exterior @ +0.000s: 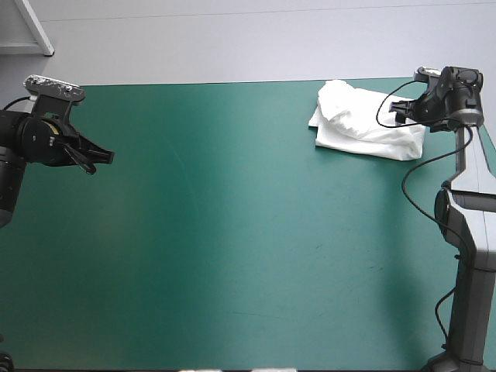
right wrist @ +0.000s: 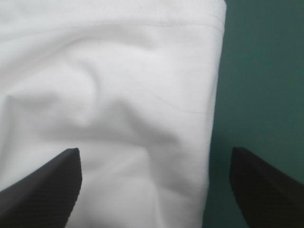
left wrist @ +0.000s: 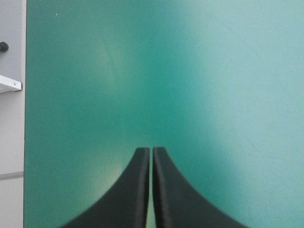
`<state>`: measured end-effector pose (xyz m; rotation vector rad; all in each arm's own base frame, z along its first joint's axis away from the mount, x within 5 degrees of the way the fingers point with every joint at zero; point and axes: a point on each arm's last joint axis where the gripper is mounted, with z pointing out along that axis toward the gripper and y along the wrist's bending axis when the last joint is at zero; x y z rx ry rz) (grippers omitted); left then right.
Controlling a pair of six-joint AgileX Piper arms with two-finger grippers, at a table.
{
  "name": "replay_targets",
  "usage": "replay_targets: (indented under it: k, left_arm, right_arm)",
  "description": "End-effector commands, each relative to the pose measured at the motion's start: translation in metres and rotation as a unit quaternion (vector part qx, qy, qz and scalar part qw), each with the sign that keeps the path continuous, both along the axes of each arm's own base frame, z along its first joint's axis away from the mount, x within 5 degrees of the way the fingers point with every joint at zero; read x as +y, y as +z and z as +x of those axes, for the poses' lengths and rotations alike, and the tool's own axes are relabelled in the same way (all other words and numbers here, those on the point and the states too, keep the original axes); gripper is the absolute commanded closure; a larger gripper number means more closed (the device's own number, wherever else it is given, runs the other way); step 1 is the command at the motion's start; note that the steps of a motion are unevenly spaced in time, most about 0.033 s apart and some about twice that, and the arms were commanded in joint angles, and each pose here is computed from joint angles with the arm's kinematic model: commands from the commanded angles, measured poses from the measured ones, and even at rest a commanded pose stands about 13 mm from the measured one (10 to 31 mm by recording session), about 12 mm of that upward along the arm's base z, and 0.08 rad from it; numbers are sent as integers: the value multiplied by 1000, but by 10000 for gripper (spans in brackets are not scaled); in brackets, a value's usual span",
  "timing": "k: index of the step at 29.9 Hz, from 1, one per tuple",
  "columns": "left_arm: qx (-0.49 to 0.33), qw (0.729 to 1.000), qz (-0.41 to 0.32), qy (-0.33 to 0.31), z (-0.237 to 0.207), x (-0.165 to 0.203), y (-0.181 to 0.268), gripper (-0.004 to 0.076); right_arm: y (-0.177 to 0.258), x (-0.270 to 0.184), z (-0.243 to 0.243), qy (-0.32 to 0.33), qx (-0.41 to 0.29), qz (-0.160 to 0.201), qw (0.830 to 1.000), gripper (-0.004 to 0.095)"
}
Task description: Fold the cloth
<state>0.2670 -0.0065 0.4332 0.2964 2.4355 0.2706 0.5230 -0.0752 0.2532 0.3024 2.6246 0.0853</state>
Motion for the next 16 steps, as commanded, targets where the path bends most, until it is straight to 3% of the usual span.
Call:
replay_targets:
  k: [1,5,11,16]
  left_arm:
    - [-68,998,-7,-4,-7,0,22,705]
    - [-80,997,-7,-6,-6,0,24,705]
    - [-101,995,-10,-10,-3,-1,27,705]
    - [-103,995,-13,-11,-4,-1,27,705]
  right_arm:
    - [76,2,-18,-4,-96,9,995,71]
    - [105,8,-30,-13,-126,33,991,298]
    - [161,23,-59,28,-188,61,980,895]
    - [191,33,-94,52,-197,37,978,921]
